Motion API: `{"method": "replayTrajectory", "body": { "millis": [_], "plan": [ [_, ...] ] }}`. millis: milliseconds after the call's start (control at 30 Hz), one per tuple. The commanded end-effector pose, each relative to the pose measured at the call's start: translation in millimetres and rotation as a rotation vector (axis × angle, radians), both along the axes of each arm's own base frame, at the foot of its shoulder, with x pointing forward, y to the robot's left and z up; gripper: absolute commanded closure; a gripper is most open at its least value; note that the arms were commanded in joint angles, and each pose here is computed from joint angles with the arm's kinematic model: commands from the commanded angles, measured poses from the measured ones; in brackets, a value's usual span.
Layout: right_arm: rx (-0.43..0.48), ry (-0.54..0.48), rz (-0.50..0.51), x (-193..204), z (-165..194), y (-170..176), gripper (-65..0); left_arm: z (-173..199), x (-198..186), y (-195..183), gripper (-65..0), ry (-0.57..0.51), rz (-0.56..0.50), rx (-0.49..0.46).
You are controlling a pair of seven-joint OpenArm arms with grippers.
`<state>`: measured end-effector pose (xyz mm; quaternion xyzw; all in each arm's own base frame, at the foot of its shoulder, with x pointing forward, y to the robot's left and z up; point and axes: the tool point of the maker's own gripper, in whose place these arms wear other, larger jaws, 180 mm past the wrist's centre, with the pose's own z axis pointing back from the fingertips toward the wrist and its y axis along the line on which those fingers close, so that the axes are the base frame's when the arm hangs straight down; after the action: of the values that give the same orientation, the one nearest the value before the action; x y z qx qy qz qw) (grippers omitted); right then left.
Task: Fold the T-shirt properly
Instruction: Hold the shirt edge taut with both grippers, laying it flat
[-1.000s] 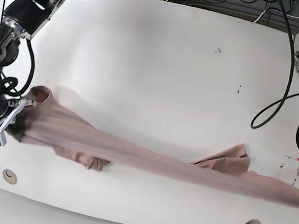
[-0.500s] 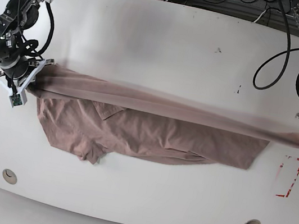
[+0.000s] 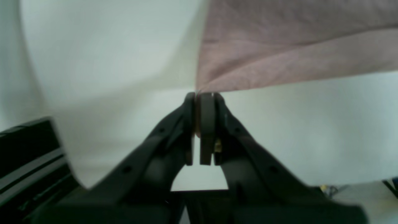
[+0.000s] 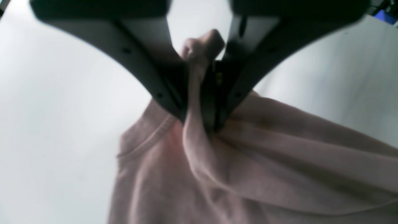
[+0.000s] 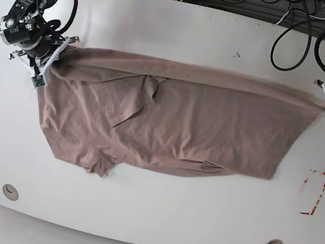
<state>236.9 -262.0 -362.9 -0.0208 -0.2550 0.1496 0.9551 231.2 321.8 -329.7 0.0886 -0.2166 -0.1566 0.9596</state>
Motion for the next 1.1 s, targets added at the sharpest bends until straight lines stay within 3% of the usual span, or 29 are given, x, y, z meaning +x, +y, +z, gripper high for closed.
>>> {"method": "replayTrajectory", "body": {
  "millis": [0,267,867,1067],
  "plan": [
    [-0.016,-0.02,0.002,0,5,-3,-2.9,2,-7,4,0.0,0.005,-0.007,0.02],
    [-0.003,0.018,-0.001,-14,-5,1,-2.9,-15,-32,4,0.0,0.082,-0.005,0.02],
    [-0.006,0.03,0.001,-16,-7,1,-2.9,-15,-34,8,0.0,0.076,-0.026,0.033],
    [-0.01,0.068,0.002,-30,-15,-1,-2.9,-25,-55,11,0.0,0.136,-0.021,0.037]
  ]
}}
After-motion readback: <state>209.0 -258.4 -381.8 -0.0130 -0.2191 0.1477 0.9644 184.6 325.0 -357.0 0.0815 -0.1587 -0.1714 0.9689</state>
